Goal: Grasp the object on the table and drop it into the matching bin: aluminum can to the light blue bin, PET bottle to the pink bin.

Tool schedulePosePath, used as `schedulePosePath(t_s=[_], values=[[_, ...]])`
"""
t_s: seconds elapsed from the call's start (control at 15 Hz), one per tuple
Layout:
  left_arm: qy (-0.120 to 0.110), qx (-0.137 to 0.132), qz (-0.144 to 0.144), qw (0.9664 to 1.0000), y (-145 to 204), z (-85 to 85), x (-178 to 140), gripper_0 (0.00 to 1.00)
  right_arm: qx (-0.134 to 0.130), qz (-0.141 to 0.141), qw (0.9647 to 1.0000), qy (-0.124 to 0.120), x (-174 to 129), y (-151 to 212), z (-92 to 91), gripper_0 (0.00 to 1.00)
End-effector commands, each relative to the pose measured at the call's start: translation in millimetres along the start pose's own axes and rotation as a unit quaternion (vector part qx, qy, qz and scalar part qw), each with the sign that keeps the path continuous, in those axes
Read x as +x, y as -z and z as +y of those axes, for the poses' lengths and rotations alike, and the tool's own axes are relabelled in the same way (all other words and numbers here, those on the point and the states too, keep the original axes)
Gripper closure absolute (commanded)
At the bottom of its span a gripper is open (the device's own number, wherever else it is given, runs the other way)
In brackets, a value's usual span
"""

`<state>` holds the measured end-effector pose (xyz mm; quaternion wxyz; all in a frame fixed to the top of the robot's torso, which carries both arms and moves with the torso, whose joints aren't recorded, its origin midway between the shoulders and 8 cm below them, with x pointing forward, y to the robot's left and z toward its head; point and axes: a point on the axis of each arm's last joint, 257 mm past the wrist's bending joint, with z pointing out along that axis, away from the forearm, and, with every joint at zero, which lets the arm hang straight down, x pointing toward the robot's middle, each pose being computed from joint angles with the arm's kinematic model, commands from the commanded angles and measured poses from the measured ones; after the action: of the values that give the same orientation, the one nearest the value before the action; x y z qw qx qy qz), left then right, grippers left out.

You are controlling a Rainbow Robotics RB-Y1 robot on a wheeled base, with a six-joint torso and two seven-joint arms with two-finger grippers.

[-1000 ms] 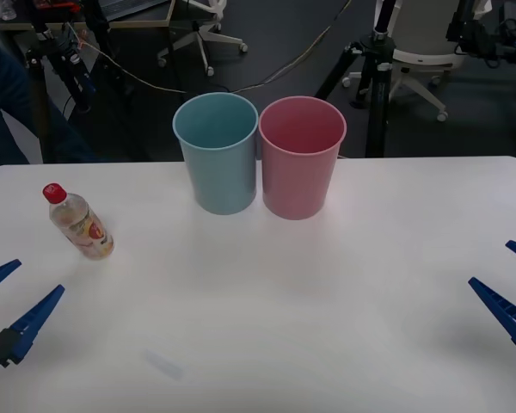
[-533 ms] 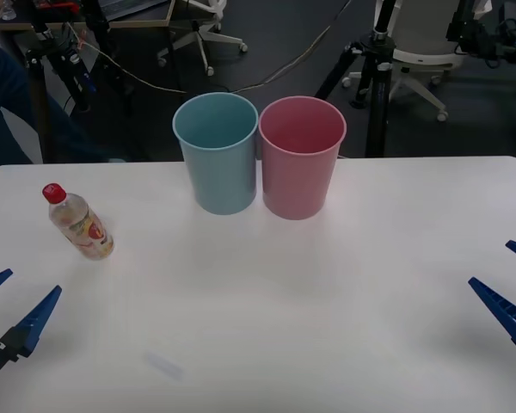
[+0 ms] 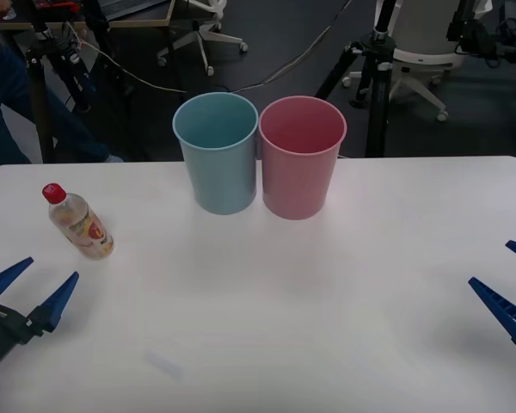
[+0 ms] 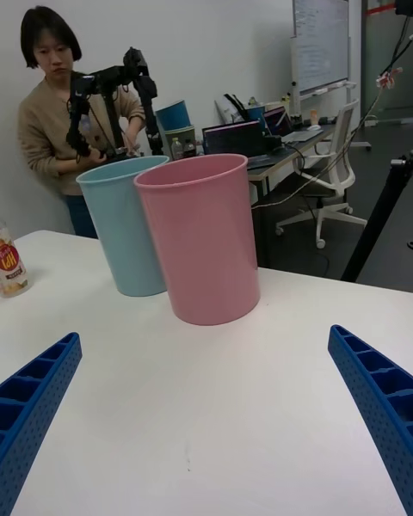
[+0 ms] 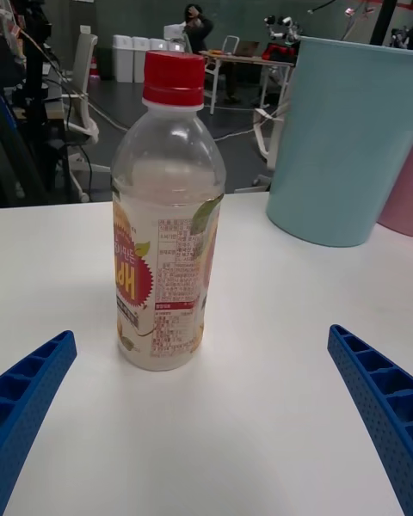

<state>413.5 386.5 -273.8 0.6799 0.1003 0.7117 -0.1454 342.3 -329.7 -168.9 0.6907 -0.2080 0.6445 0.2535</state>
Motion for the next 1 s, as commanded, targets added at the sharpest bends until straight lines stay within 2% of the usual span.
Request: schedulePosePath(t_s=[0.07, 0.33, 0.67, 1.0], values=[[-0.001, -0.002, 0.000, 1.0000, -18.8, 7.6, 2.9, 0.00, 0.000, 0.000, 1.0000, 0.000, 0.0, 0.0, 0.0, 0.00], [-0.011, -0.005, 0.002, 0.9999, -44.0, 17.7, 3.4, 0.00, 0.000, 0.000, 1.0000, 0.000, 0.0, 0.0, 0.0, 0.00], [-0.021, -0.032, 0.008, 0.9992, -68.0, 29.0, -0.1, 0.00, 0.000, 0.000, 1.0000, 0.000, 0.0, 0.0, 0.0, 0.00], [-0.020, -0.038, 0.012, 0.9990, -97.0, 23.0, -4.6, 0.00, 0.000, 0.000, 1.0000, 0.000, 0.0, 0.0, 0.0, 0.00]])
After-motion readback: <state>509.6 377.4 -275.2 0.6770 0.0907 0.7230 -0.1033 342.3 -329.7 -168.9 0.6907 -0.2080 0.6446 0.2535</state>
